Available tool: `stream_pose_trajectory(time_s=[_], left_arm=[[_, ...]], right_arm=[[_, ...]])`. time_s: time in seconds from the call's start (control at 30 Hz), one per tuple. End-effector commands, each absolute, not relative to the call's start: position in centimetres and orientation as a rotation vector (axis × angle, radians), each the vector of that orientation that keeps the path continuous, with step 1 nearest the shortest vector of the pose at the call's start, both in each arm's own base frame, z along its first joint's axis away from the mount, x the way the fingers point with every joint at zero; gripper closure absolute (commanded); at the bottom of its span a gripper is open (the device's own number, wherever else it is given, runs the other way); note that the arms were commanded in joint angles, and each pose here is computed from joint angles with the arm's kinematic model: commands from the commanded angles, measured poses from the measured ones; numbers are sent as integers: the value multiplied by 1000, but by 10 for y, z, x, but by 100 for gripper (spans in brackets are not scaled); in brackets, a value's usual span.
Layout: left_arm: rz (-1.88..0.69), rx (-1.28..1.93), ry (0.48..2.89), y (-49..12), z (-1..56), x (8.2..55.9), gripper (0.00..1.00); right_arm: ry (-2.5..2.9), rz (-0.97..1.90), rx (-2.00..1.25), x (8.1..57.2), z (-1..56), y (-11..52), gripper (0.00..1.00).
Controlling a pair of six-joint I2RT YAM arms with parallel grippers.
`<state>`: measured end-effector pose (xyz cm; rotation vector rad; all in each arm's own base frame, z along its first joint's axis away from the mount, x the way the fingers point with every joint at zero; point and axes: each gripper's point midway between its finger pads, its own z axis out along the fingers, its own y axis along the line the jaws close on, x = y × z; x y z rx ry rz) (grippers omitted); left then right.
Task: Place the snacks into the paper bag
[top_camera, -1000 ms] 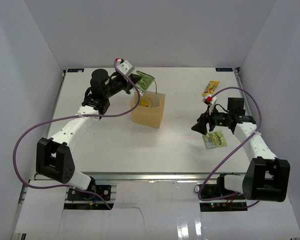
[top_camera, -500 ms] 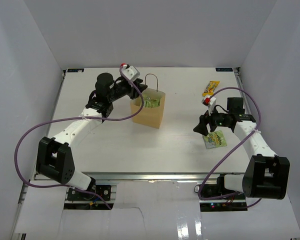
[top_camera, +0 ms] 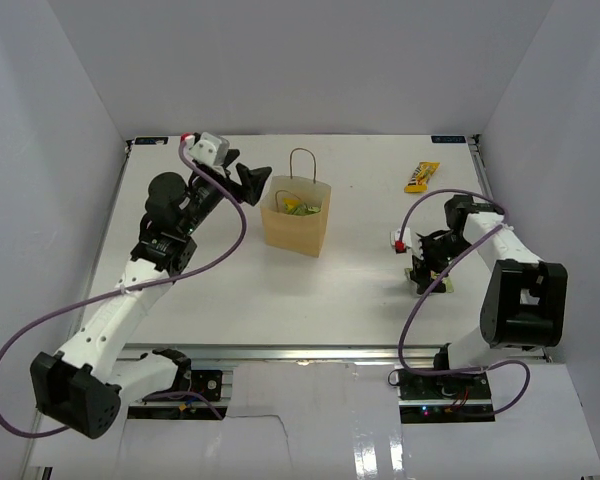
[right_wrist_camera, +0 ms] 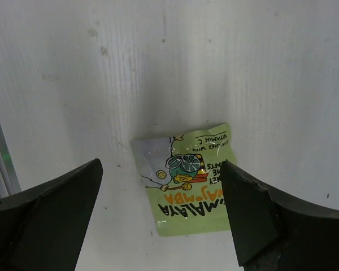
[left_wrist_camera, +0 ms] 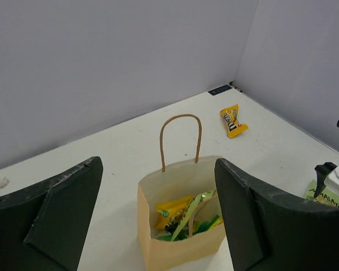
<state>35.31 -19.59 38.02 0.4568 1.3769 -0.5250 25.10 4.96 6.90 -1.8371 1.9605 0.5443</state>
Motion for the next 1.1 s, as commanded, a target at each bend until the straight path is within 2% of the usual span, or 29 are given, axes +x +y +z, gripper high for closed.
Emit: stream_pose_trajectory(time_s=[0.0,0.23,0.37,0.53,0.63,0.67,0.83,0.93,0.97,1.07], left_arm=[[-501,289,1557,-171,341,347,9],[-483,171,1580,-143,319,311,9],[-505,140,1620,-138,303,297,8],[-548,93,1638,-139,290,292,8],[-572,66,1647,-139,282,290,8],[-576,63,1648,-140,281,290,8],[-581,56,1652,-140,280,291,8],[-585,51,1654,-140,279,291,8],[-586,50,1654,-140,279,291,8],[-589,46,1656,-141,278,291,8]], right_arm=[[1707,483,-2178,254,69,29,9],[1765,482,-2224,296,36,14,0],[1793,499,-2199,307,30,15,0],[1899,570,-2179,292,5,11,13],[1956,636,-2145,279,-4,13,29],[1971,652,-2136,275,-6,14,42],[2032,732,-2095,248,-16,17,65],[2048,763,-2042,241,-14,24,73],[2055,761,-2022,243,-12,25,81],[2060,761,-1921,255,8,35,92]])
